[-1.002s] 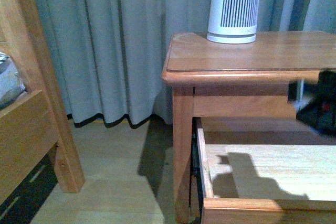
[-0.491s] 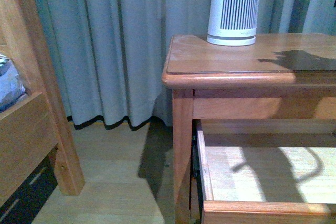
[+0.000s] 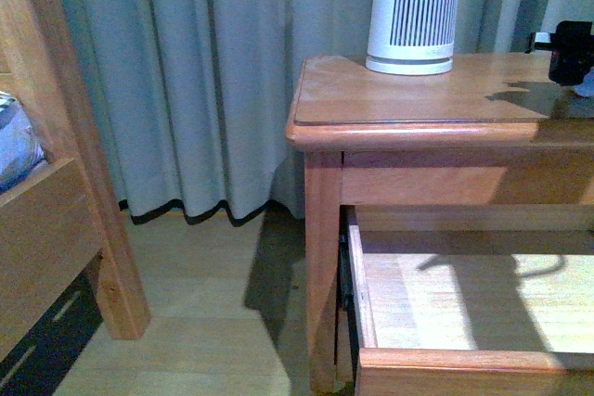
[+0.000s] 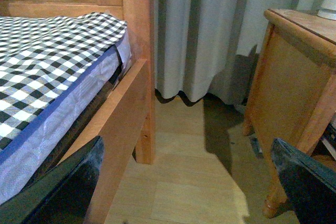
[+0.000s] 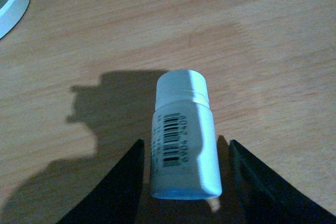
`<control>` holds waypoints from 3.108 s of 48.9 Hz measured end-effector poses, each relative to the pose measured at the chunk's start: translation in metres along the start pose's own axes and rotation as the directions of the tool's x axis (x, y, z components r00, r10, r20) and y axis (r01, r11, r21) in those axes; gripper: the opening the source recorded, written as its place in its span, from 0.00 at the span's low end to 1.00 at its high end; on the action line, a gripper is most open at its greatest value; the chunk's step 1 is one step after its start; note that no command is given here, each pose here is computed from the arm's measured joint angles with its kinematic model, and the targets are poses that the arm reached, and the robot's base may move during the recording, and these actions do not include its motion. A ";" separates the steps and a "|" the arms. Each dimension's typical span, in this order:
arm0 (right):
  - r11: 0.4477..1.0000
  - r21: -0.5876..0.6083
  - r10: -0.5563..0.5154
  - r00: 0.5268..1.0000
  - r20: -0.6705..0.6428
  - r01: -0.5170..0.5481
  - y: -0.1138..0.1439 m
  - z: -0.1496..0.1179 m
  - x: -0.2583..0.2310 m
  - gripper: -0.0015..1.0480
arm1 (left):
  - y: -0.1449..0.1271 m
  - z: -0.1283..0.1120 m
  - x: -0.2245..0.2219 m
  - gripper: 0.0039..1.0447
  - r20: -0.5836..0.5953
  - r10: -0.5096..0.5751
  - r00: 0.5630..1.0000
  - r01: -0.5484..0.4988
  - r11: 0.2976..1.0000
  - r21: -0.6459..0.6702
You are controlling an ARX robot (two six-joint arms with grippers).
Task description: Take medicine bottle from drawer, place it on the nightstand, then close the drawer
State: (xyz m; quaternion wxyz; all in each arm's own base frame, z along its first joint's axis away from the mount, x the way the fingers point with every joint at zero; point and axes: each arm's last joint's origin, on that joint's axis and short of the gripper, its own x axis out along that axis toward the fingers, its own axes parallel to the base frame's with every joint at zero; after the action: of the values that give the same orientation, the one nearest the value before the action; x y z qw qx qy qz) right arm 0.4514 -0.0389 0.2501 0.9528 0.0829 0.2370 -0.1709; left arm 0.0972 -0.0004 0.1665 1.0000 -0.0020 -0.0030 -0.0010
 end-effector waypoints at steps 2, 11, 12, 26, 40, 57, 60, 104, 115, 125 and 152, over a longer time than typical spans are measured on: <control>1.000 -0.001 0.004 1.000 0.005 -0.004 0.002 0.001 -0.001 0.58 | 0.000 0.000 0.000 0.94 0.000 0.000 1.000 0.000 1.000 0.000; 1.000 -0.002 -0.006 0.993 0.115 0.007 0.004 0.021 -0.026 0.85 | 0.000 0.000 0.000 0.94 0.000 0.000 1.000 0.000 1.000 0.000; 1.000 0.001 -0.005 0.991 0.133 0.005 0.004 0.024 -0.032 0.88 | 0.000 0.000 0.000 0.94 0.000 0.000 1.000 0.000 1.000 0.000; 0.993 0.025 0.109 0.963 0.245 -0.119 -0.001 0.007 -0.146 0.93 | 0.000 0.000 0.000 0.94 0.000 0.000 1.000 0.000 1.000 0.000; 0.982 -0.049 0.188 0.972 0.141 -0.183 -0.026 -0.128 -0.225 0.93 | 0.000 0.000 0.000 0.94 0.000 0.000 1.000 0.000 1.000 0.000; 0.977 -0.085 0.191 0.980 -0.061 -0.196 -0.040 -0.231 -0.236 0.93 | 0.000 0.000 0.000 0.94 0.000 0.000 1.000 0.000 1.000 0.000; 0.978 -0.087 0.183 0.980 -0.077 -0.190 -0.040 -0.239 -0.232 0.93 | 0.000 0.000 0.000 0.94 0.000 0.000 1.000 0.000 1.000 0.000; 0.993 -0.072 0.085 0.995 -0.049 -0.089 -0.027 -0.229 -0.093 0.93 | 0.000 0.000 0.000 0.94 0.000 0.000 1.000 0.000 1.000 0.000; 0.994 -0.108 0.019 1.000 0.006 -0.018 -0.035 -0.200 -0.044 0.93 | 0.000 0.000 0.000 0.94 0.000 0.000 1.000 0.000 1.000 0.000; 0.986 -0.167 -0.012 0.998 0.064 0.023 -0.041 -0.183 -0.018 0.93 | 0.000 0.000 0.000 0.94 0.000 0.000 1.000 0.000 1.000 0.000; 0.972 -0.227 -0.047 0.996 0.074 0.063 -0.052 -0.175 -0.007 0.93 | 0.000 0.000 0.000 0.94 0.000 0.000 1.000 0.000 1.000 0.000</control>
State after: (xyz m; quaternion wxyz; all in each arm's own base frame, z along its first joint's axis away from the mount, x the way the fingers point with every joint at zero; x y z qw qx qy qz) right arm 0.3526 -0.0435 0.0965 0.9583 -0.0400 0.2249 -0.1715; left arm 0.0972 -0.0004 0.1665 1.0000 -0.0020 -0.0030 -0.0010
